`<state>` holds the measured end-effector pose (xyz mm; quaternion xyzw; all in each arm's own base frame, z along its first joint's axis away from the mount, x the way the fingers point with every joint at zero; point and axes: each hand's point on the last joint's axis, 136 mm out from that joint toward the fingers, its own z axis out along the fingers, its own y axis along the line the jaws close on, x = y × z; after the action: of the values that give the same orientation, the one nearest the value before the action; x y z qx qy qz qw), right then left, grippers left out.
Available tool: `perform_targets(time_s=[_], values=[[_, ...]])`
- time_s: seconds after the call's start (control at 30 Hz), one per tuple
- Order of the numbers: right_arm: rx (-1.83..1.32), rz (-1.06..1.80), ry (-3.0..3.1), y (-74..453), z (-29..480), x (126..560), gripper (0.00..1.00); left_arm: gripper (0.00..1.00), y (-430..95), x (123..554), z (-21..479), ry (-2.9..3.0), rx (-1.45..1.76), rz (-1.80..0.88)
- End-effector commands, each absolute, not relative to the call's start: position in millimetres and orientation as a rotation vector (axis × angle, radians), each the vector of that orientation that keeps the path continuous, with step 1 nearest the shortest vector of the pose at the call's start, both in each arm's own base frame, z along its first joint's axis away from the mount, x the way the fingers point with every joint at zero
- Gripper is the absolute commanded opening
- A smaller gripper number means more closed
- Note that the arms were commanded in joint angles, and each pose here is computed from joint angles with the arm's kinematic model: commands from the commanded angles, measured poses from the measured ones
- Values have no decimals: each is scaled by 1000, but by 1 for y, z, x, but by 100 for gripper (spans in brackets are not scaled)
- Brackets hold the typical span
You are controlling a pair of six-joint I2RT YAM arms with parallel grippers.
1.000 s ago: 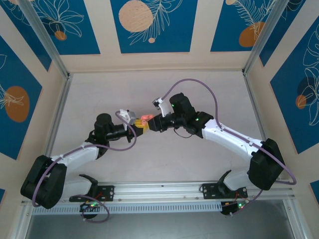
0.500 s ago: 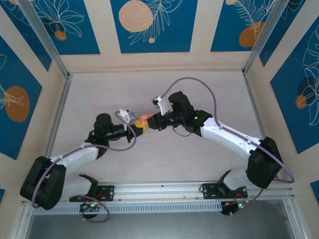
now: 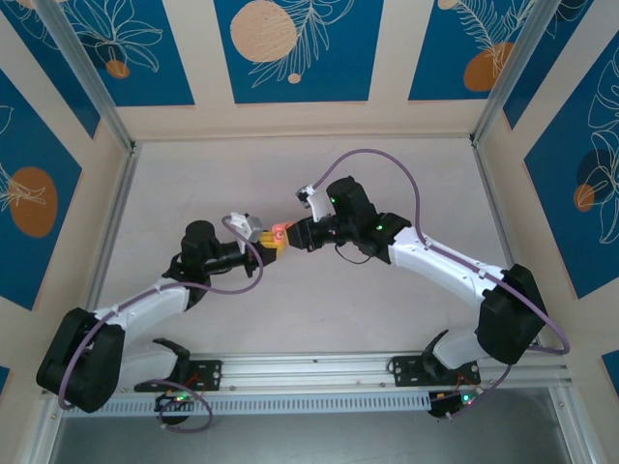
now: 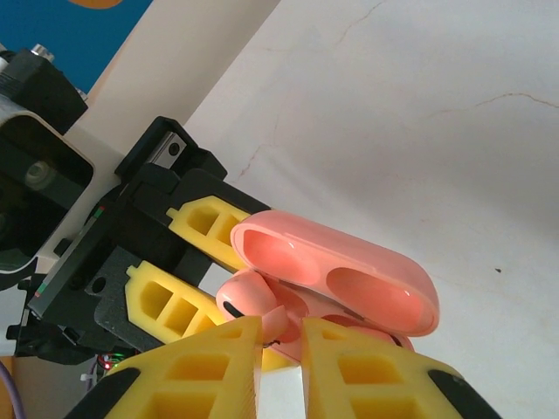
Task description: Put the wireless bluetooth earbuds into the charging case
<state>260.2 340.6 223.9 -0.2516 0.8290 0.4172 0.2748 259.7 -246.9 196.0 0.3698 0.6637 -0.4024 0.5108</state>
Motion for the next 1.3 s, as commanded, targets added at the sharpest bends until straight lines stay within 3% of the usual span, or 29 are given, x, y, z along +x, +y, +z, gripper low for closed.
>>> perform_targets(time_s=[0.0,0.2,0.47,0.73,1.27], values=[[-641,1104,2239,339,228,268,20,15,-250,255,215,1524,921,-965],[-661,1125,2167,336,246,262,26,14,-250,255,214,1528,924,-960],[-730,1202,2088,343,271,250,25,14,-250,255,213,1528,926,-959],[-775,1243,2111,354,265,246,19,15,-250,255,214,1528,923,-960],[-697,1122,2241,348,231,262,17,14,-250,254,213,1530,923,-961]])
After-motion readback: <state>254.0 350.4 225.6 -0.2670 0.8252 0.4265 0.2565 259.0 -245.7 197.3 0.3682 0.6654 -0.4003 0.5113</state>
